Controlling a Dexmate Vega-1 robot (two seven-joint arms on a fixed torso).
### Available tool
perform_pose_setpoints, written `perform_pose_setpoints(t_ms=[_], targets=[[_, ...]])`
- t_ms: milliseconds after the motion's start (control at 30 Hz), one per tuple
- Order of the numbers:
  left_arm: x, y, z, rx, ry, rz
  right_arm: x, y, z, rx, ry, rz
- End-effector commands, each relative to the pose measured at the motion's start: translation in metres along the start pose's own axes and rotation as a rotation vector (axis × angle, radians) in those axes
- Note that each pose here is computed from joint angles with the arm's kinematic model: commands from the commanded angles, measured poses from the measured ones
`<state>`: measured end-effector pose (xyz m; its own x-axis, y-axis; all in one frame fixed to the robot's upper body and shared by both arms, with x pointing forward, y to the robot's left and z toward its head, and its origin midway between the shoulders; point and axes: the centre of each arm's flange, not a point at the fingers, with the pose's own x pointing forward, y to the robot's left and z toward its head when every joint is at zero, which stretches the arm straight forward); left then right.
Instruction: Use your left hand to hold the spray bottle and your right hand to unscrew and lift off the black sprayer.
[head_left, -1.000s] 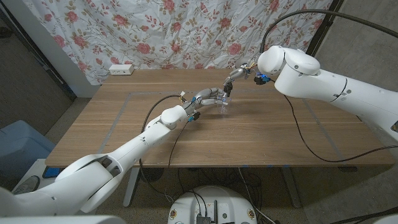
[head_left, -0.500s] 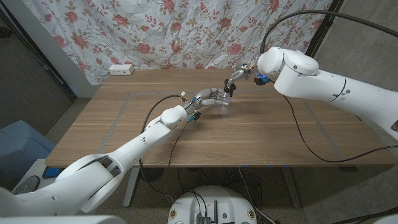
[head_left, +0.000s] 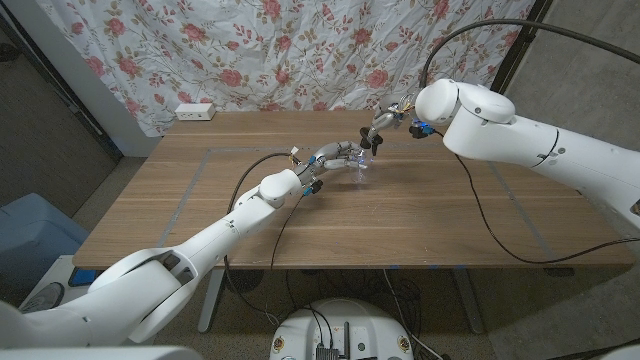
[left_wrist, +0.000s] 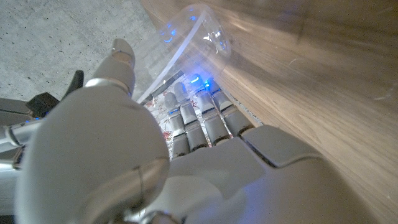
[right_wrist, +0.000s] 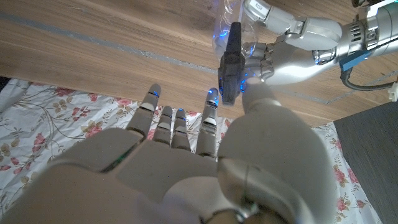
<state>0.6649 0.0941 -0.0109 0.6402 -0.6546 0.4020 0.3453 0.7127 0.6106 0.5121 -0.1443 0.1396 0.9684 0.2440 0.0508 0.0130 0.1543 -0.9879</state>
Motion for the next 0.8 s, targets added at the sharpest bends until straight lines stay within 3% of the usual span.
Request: perform_pose_setpoints(t_ms=[33,800], targets=[[-0.0008,-0.0008,0.0001,0.001,-0.001,-0.002,-0.0014,0.0014,-0.0005,0.014,-0.023,-0.037],[-0.0045,-0.0027,0.0008,0.002,-0.001,0.001,0.0006,0.0092,-0.0053,0.053,-0.064,-0.08]])
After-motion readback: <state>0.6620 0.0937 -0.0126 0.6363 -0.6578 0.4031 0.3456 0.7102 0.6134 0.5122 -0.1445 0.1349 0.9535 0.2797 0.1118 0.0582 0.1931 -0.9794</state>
